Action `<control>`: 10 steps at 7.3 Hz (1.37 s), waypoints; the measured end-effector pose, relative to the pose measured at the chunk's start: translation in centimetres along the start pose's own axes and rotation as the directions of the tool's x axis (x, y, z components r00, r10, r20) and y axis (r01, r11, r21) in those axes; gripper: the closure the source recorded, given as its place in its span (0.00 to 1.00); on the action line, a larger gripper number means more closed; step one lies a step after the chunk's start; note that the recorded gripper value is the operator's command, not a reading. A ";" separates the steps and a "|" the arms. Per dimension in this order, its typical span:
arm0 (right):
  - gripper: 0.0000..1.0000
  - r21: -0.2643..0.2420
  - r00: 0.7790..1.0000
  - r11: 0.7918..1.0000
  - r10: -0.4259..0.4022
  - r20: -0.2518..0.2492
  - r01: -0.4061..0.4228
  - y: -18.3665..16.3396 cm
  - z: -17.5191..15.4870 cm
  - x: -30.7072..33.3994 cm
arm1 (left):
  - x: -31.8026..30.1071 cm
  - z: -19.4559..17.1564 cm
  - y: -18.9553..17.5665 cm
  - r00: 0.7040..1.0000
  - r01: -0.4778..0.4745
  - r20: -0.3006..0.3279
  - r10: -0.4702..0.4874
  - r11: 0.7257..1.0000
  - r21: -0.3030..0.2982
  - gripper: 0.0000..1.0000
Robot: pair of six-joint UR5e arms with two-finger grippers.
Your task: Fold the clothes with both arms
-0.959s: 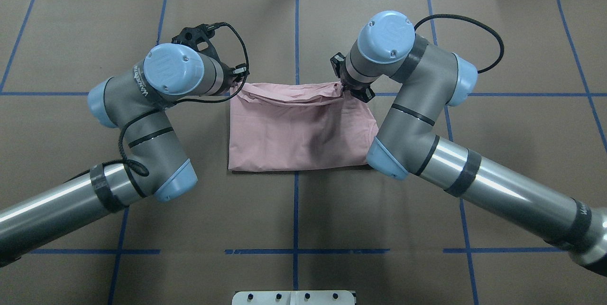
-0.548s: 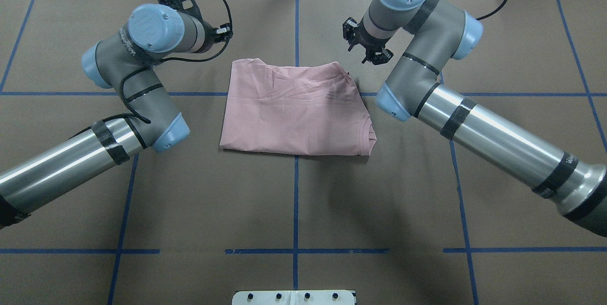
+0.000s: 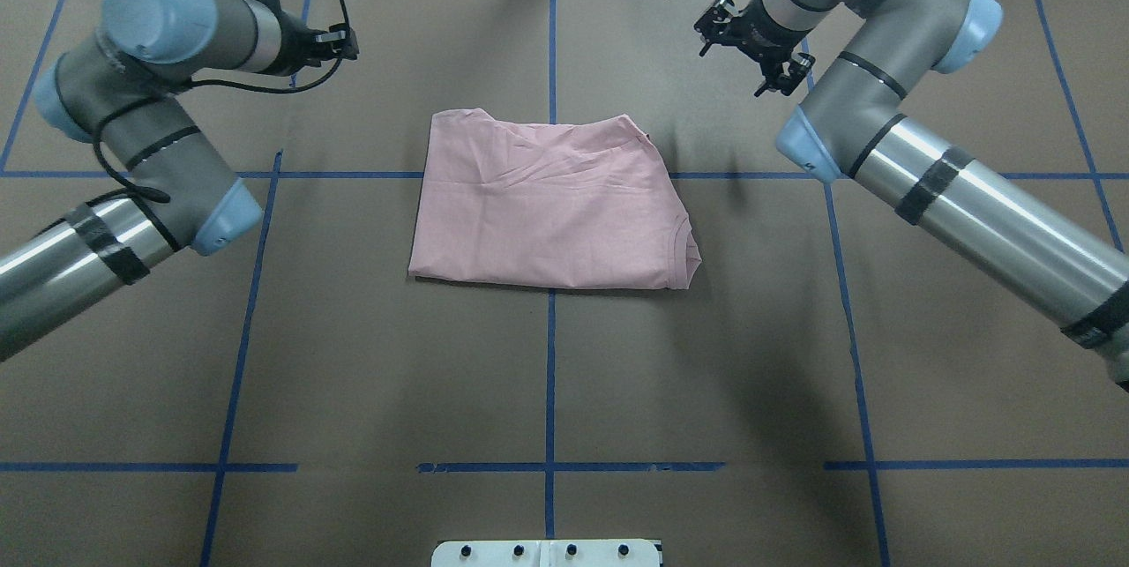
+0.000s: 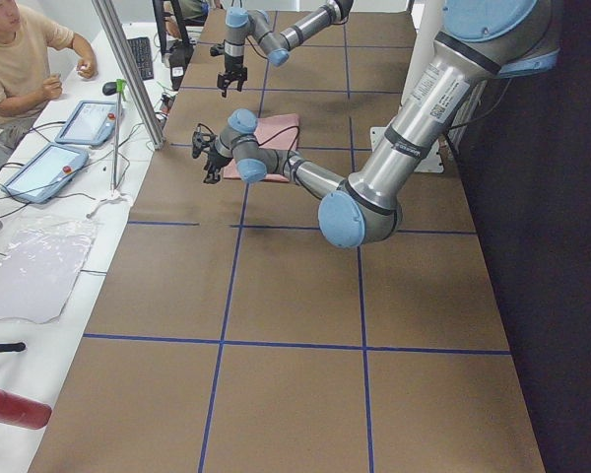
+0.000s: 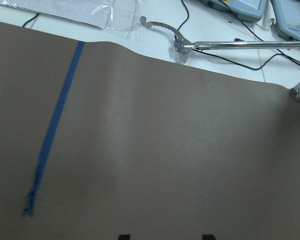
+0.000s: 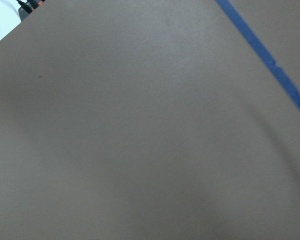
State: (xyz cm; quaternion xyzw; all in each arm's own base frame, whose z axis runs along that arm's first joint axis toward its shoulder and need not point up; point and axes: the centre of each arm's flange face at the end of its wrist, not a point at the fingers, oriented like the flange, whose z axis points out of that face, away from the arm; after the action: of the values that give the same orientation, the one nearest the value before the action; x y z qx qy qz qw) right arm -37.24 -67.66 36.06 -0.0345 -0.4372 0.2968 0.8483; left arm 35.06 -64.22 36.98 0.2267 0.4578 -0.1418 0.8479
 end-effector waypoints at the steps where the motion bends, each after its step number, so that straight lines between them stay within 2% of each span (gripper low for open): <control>1: 0.00 -0.002 0.998 0.998 -0.062 -0.001 0.062 -3.2 -2.3 5.7 | -5.8 -2.6 -2.1 0.997 -0.071 -0.003 0.071 0.996 -0.046 0.42; 3: 0.00 -0.020 0.975 0.974 -0.224 0.014 0.224 -8.5 -9.1 18.1 | -19.0 -8.7 -5.8 0.972 -0.234 -0.002 0.236 0.966 -0.110 0.42; 4: 0.00 -0.028 0.957 0.956 -0.291 0.006 0.291 -9.2 -11.9 23.3 | -24.2 -11.6 -7.0 0.954 -0.296 0.006 0.299 0.946 -0.129 0.42; 6: 0.00 -0.059 0.901 0.903 -0.430 -0.061 0.426 -9.6 -18.2 31.2 | -31.5 -17.8 -9.9 0.924 -0.359 0.068 0.377 0.915 -0.184 0.40; 7: 0.00 -0.094 0.872 0.877 -0.480 -0.095 0.472 -10.2 -20.7 34.3 | -34.9 -21.0 -11.1 0.909 -0.370 0.107 0.403 0.897 -0.241 0.33; 8: 0.00 -0.129 0.851 0.857 -0.512 -0.113 0.498 -10.5 -22.0 37.0 | -37.8 -23.1 -11.3 0.903 -0.359 0.127 0.412 0.882 -0.306 0.17; 9: 0.00 -0.153 0.844 0.850 -0.522 -0.121 0.504 -10.7 -22.4 39.0 | -40.1 -24.1 -10.4 0.909 -0.328 0.131 0.395 0.874 -0.359 0.00; 10: 0.00 -0.167 0.845 0.851 -0.519 -0.126 0.498 -10.7 -22.3 40.1 | -41.9 -24.5 -8.7 0.926 -0.292 0.114 0.361 0.873 -0.390 0.00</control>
State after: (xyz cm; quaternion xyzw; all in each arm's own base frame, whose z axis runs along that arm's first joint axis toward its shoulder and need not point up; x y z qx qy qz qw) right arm 2.50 -50.58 54.63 0.0039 -0.3765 0.0284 0.9260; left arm -8.93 -57.67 58.28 0.1250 0.3512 0.0715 0.9252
